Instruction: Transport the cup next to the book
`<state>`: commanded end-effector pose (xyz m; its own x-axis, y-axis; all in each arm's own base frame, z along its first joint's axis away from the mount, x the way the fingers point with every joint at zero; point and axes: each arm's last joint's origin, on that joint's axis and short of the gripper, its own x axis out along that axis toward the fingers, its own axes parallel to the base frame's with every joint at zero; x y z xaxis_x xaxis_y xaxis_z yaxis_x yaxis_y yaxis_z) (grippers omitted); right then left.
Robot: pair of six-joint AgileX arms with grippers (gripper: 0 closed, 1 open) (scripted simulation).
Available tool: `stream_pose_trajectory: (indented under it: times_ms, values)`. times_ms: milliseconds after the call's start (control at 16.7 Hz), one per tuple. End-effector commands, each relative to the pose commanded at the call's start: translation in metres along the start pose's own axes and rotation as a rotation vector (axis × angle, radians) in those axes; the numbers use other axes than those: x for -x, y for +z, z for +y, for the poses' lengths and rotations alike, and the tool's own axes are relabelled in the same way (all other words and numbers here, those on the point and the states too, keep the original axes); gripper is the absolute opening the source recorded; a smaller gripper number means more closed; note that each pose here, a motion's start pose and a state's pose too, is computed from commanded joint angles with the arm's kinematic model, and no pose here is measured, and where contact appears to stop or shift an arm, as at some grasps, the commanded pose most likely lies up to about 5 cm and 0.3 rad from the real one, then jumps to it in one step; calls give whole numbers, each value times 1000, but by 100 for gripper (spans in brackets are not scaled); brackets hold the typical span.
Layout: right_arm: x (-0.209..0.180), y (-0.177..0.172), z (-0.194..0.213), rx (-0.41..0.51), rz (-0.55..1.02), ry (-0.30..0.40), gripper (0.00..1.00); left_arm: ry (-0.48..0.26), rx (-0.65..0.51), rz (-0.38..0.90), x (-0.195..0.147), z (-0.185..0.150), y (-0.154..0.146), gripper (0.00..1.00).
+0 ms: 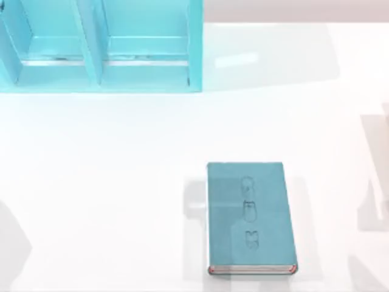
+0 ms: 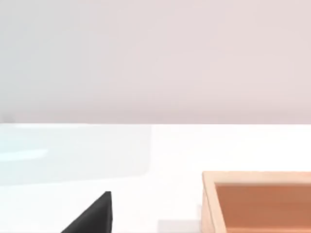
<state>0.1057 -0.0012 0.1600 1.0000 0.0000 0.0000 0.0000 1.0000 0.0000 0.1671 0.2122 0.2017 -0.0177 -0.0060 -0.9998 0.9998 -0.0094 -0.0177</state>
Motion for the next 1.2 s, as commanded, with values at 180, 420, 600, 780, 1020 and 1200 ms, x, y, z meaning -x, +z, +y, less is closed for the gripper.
stream_pose_trajectory:
  times_ms: [180, 420, 600, 780, 1020, 1200]
  values:
    - [0, 0, 0, 0, 0, 0, 100, -24, 33, -5, 6, 40, 29, 0]
    - [0, 0, 0, 0, 0, 0, 100, -71, 156, -1, 12, 93, 95, 0]
    - [0, 0, 0, 0, 0, 0, 100, -104, 313, 22, 16, 121, 159, 0]
    - [0, 0, 0, 0, 0, 0, 100, -116, 517, 56, 20, 135, 228, 0]
    - [0, 0, 0, 0, 0, 0, 100, -84, 837, 81, 29, 131, 312, 0]
    - [0, 0, 0, 0, 0, 0, 100, -47, 1079, 65, 38, 120, 363, 0]
